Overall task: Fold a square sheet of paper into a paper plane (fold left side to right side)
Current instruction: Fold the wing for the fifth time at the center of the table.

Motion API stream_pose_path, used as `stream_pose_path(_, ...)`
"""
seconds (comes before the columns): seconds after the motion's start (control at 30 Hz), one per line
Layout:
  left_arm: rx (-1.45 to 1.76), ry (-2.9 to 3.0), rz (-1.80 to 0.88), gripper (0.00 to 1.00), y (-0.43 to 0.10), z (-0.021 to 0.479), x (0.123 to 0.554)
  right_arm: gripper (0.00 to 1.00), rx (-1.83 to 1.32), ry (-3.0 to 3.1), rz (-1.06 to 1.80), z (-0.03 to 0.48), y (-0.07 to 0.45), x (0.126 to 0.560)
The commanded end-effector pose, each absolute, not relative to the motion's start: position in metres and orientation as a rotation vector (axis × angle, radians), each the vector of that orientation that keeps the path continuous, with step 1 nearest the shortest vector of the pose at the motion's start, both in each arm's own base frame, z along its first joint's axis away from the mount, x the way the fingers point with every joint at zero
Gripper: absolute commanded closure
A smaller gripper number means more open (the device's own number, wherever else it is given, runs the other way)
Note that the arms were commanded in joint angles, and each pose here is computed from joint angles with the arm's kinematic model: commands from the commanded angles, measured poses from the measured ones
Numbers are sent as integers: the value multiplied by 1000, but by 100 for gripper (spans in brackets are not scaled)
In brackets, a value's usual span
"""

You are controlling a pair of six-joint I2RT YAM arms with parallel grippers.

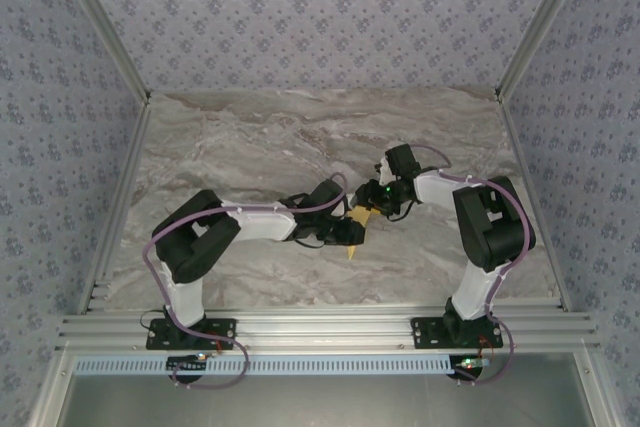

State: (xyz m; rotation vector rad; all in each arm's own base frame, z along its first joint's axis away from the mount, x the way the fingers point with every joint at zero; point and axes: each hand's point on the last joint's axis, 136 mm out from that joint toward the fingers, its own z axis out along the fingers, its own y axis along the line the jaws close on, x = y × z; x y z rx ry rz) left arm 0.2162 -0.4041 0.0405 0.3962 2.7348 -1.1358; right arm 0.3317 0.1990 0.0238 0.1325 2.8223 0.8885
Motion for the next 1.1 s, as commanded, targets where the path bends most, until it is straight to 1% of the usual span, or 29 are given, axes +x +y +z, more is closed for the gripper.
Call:
stream_pose_path(0.0, 389, 2788, -1086, 70, -395, 22, 208, 53, 210, 3027, 669, -22, 172, 296)
stream_pose_path(0.23, 383, 2810, -1073, 71, -393, 12, 203, 53, 201, 3014, 686, -19, 175, 299)
stream_pose_path(0.33, 371, 2828, -1051, 72, -390, 7, 201, 53, 175, 2977, 726, -9, 179, 305)
stream_pose_path(0.57, 338, 2870, -961, 78, -380, -7, 194, 53, 87, 2782, 849, 48, 187, 332)
stream_pose_path(0.7, 334, 2888, -921, 81, -377, -12, 193, 54, 31, 2701, 841, 74, 181, 328)
stream_pose_path(0.73, 331, 2889, -912, 81, -376, -12, 194, 55, 19, 2688, 850, 78, 181, 324)
stream_pose_path(0.83, 329, 2894, -893, 82, -374, -14, 194, 67, -3, 2672, 922, 78, 187, 306)
stream_pose_path(0.9, 327, 2892, -886, 82, -373, -14, 195, 72, -21, 2671, 964, 74, 194, 295)
stream_pose_path(1.07, 326, 2895, -881, 82, -373, -14, 195, 77, -61, 2691, 997, 60, 207, 280)
